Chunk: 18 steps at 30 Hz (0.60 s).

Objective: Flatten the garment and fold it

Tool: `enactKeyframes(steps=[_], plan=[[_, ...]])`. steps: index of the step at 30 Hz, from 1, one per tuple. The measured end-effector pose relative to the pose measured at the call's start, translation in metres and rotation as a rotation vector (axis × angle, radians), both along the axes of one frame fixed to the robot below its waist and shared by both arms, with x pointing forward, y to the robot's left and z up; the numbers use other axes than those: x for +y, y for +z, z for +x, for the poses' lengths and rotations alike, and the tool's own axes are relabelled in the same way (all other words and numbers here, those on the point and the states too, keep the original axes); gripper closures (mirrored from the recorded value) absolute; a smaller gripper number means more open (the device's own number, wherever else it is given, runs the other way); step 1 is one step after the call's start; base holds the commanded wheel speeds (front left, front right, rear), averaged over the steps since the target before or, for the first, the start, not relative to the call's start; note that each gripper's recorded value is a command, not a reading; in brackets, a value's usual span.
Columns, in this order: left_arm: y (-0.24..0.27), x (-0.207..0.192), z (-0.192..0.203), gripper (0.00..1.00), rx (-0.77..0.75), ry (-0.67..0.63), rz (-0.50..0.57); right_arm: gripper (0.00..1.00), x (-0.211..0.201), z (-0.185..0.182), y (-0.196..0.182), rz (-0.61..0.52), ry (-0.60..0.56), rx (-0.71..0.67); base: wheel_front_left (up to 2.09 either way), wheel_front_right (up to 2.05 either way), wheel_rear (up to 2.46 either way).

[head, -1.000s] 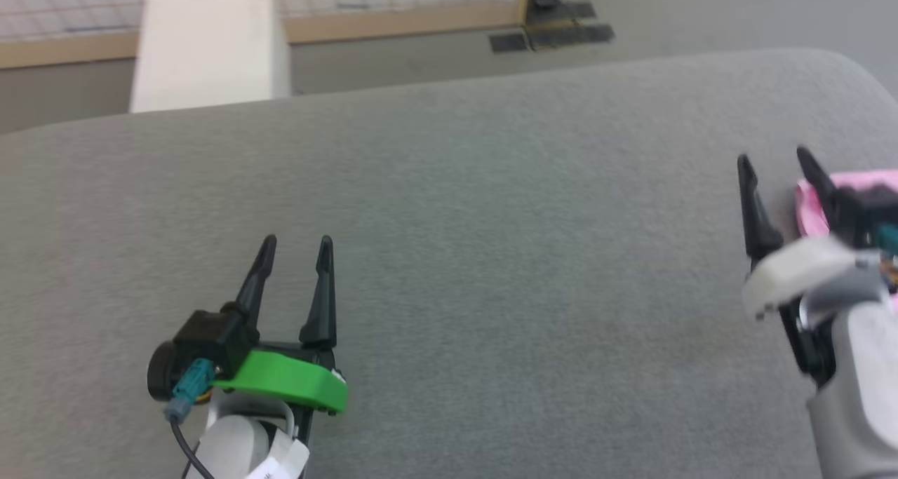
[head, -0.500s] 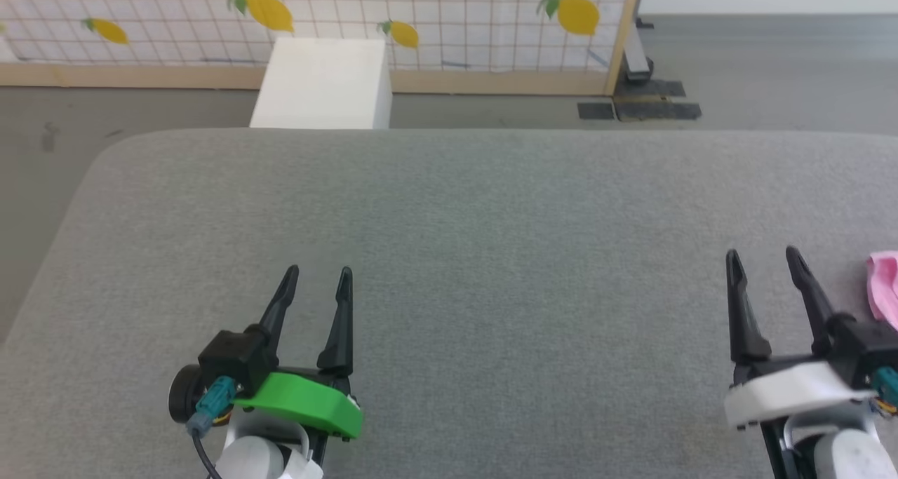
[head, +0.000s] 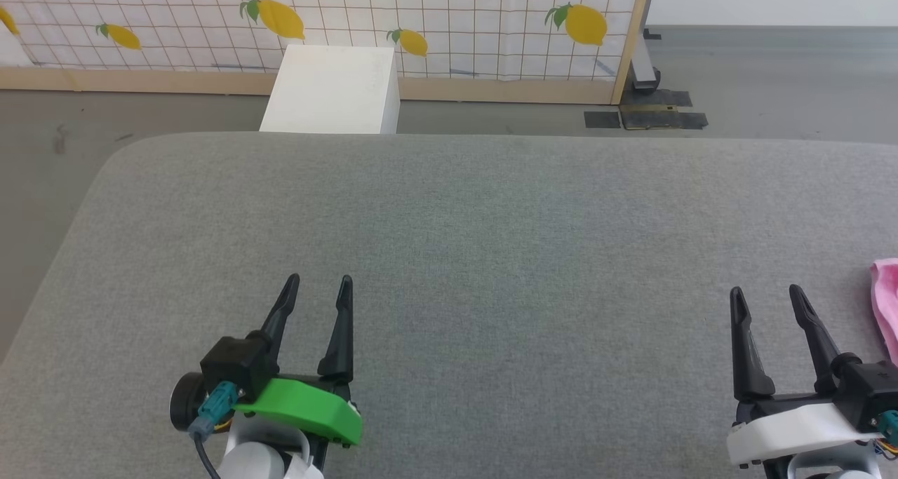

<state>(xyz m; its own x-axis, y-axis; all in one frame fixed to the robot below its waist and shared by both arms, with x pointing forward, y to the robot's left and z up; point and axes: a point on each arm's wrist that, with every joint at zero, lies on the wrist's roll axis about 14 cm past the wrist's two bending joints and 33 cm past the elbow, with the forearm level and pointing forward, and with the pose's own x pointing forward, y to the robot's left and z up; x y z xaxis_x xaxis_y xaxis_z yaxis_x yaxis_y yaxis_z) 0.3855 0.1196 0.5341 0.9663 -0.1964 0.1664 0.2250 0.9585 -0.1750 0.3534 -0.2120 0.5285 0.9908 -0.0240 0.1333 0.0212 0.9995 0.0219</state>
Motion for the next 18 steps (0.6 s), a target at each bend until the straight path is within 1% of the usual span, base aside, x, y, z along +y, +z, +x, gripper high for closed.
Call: enactKeyframes(steps=[15,16,18], plan=[[-0.0085,-0.0023,0.001,0.0,0.028,-0.003,-0.004,0.0,-0.0021,-0.0014,-0.0062,0.019,-0.007,0.022,0.0,0.0,0.0],[-0.0089,-0.0023,0.001,1.0,0.029,-0.004,-0.003,1.0,-0.0021,-0.0016,-0.0067,0.019,-0.007,0.024,0.0,0.0,0.0],[-0.009,-0.0025,0.0011,1.0,0.03,-0.004,-0.003,1.0,-0.0022,-0.0016,-0.0067,0.019,-0.008,0.024,0.0,0.0,0.0]])
